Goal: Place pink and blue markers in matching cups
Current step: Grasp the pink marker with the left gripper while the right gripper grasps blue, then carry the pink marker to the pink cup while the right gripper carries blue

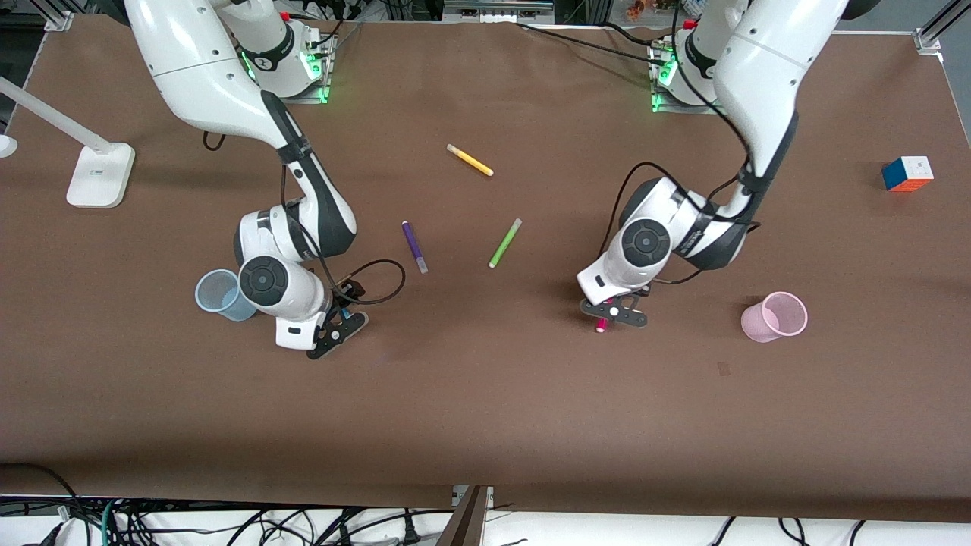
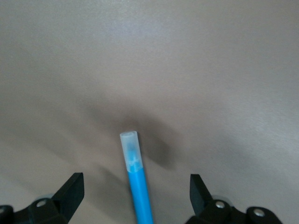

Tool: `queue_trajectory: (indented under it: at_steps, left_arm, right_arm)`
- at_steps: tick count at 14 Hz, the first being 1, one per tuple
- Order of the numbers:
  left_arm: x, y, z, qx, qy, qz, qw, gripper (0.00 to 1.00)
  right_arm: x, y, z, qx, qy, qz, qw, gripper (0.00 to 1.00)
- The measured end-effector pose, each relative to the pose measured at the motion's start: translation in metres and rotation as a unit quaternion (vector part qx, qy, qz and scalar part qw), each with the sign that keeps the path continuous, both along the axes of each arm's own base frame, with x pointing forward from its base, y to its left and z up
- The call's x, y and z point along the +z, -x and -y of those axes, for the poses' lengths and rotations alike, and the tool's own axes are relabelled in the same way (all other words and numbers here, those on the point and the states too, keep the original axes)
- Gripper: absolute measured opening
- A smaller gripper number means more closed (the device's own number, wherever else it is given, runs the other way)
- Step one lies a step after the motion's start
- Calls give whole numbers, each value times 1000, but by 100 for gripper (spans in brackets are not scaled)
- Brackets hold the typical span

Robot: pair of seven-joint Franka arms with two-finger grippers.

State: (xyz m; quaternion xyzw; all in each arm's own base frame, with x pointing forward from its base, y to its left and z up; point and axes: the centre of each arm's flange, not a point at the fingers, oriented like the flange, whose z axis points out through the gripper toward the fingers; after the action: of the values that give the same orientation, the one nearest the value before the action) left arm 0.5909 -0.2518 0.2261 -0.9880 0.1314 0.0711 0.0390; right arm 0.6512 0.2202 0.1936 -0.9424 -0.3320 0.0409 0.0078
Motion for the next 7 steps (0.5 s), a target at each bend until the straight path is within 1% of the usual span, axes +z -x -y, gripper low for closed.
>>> queue_trajectory:
  at_steps: [3,5,7]
  left_arm:
    - [80,-7,-42,-14,-27,-33,999,18]
    - [124,-9,-69,-38,-44,-71,996,18]
    - [151,-17,-103,-75,-58,-104,990,18]
  right_arm:
    - [-10,2,-4,3,0,1,1000,100]
    - [-15,2,-4,3,0,2,1000,97]
    - [-17,2,-4,3,0,2,1000,75]
